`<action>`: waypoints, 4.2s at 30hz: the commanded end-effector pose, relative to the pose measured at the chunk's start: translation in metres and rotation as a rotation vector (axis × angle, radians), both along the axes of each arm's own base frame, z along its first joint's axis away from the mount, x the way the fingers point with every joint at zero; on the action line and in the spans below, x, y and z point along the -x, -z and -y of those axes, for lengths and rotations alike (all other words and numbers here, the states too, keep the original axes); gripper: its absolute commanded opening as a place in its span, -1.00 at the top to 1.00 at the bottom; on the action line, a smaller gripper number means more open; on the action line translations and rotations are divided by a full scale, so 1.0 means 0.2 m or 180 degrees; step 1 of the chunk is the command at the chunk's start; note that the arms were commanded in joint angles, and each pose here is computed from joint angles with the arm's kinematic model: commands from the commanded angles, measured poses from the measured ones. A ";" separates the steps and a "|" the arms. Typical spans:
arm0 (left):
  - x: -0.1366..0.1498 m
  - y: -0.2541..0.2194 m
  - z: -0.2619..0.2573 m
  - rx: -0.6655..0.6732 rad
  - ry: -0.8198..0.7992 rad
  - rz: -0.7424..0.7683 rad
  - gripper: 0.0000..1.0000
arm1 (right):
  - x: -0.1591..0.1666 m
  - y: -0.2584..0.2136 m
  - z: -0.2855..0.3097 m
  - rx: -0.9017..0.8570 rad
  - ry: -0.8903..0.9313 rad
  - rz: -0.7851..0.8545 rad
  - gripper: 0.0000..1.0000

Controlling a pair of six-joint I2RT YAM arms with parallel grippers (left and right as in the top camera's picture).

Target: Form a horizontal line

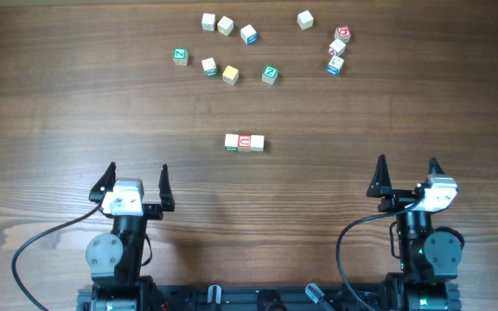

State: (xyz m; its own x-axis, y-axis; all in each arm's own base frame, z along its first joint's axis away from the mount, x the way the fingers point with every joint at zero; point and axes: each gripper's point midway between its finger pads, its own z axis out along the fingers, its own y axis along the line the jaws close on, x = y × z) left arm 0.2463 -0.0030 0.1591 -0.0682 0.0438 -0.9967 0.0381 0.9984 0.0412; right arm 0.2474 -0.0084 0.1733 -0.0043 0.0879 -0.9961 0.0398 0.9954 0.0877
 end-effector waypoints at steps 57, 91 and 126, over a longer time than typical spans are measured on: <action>0.00 0.01 0.00 0.0008 -0.0016 0.0001 -1.00 | 0.00 -0.02 -0.12 0.0854 -0.0338 0.0059 -0.99; 0.00 0.01 0.00 0.0008 -0.0016 0.0001 -1.00 | 0.01 -0.01 -0.18 0.0859 -0.0557 0.0067 -0.99; 0.00 0.01 0.00 0.0008 -0.0016 0.0001 -1.00 | 0.01 -0.01 -0.18 0.0859 -0.0557 0.0068 -0.99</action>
